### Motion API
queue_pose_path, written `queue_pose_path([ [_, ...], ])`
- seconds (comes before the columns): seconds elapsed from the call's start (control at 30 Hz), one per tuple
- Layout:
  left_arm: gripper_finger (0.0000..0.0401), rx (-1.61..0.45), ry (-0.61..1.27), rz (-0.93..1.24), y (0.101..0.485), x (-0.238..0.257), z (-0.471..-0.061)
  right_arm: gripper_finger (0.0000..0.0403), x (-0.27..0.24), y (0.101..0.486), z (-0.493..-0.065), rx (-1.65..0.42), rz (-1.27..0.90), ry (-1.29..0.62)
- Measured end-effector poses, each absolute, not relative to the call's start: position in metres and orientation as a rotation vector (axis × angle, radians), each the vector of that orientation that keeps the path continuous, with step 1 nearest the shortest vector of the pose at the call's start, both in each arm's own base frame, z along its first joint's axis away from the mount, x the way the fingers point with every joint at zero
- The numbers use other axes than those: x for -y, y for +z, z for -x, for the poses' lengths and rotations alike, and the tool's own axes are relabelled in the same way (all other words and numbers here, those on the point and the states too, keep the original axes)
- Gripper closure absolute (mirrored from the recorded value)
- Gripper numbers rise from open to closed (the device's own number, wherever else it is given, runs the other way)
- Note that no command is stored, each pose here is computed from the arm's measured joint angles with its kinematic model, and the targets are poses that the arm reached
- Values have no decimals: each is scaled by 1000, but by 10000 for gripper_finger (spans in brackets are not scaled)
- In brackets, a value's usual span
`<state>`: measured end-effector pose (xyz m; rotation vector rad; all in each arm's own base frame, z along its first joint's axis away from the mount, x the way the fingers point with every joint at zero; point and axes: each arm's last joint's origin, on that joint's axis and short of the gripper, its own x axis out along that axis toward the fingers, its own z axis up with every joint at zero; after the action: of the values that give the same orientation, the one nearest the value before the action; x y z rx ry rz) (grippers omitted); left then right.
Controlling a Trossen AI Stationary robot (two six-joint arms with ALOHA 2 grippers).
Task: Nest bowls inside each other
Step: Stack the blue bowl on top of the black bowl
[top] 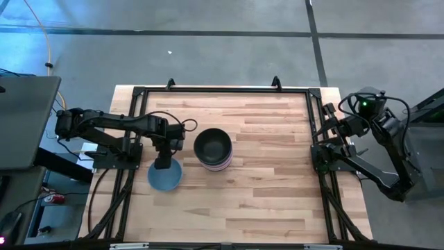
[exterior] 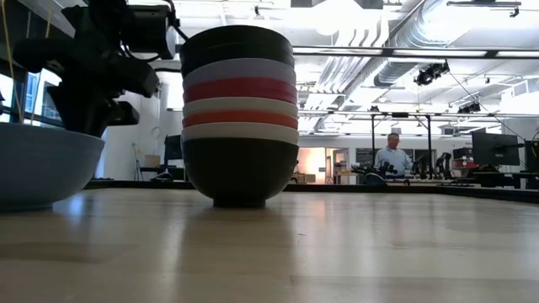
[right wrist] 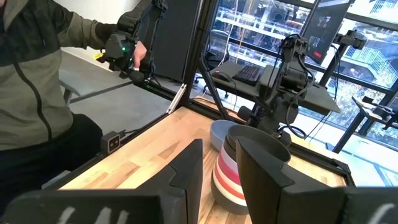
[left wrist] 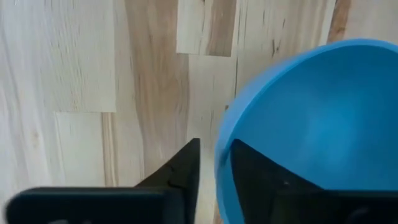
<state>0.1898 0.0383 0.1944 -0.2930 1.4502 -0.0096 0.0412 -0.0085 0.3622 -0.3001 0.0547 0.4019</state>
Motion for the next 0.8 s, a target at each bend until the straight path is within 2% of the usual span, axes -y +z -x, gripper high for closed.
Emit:
queue_pose_path([
  [0.23, 394, -1440, -28, 264, 194, -39, -191, 311, 8, 362, -41, -57, 296, 402],
  [0.53, 399, -1448, -30, 308, 197, -44, -189, 311, 8, 361, -41, -56, 310, 404],
  [0.8, 400, -1501, -8, 392, 229, -55, -184, 311, 8, 361, -41, -57, 311, 405],
])
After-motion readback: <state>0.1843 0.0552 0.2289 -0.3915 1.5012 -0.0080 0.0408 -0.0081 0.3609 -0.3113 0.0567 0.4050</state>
